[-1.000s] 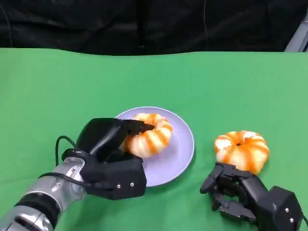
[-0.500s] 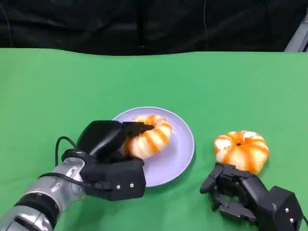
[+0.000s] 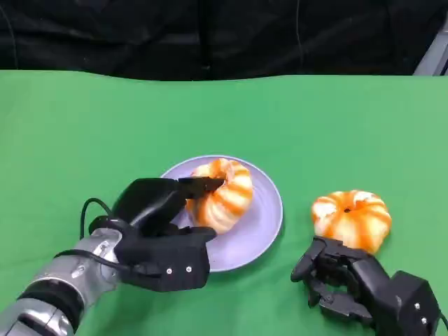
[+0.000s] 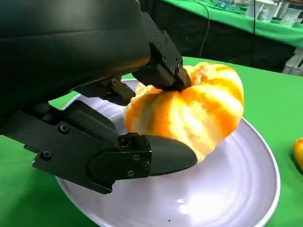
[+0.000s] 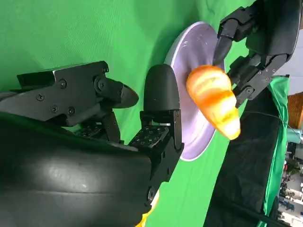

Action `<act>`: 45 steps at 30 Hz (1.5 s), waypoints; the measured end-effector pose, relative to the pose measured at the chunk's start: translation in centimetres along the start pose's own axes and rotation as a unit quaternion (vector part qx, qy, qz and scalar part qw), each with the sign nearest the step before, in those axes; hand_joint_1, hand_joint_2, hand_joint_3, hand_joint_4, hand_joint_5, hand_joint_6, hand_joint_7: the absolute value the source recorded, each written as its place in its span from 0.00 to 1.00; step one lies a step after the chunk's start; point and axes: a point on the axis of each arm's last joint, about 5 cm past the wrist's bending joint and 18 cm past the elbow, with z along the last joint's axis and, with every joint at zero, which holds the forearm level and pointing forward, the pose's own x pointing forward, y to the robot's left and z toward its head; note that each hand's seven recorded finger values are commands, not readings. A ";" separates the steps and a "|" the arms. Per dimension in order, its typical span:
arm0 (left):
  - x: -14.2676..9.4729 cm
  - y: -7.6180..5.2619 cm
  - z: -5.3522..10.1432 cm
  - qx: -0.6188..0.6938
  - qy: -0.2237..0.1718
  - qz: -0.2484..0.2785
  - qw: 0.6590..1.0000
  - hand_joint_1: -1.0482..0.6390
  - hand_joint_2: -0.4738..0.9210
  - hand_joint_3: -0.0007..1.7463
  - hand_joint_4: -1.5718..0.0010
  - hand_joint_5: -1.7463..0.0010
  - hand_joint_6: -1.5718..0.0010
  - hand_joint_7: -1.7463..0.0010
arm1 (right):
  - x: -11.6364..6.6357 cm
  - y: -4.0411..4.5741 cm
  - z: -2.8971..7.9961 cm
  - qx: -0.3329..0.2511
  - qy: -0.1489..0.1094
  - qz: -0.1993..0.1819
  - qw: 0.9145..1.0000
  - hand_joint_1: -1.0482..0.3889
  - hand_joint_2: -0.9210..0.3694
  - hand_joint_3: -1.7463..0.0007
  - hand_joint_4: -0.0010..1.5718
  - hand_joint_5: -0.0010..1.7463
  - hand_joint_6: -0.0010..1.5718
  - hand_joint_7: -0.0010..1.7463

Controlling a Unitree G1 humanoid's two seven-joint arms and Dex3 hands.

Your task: Grasp the bread from the table and place it into the plate.

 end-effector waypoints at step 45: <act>1.1 3.6 -0.2 0.064 -0.027 -0.029 0.997 0.05 1.00 0.45 0.69 0.99 0.48 0.97 | 0.1 0.17 0.0 -0.004 0.001 -0.002 1.000 0.74 0.05 0.63 0.43 1.00 0.45 0.78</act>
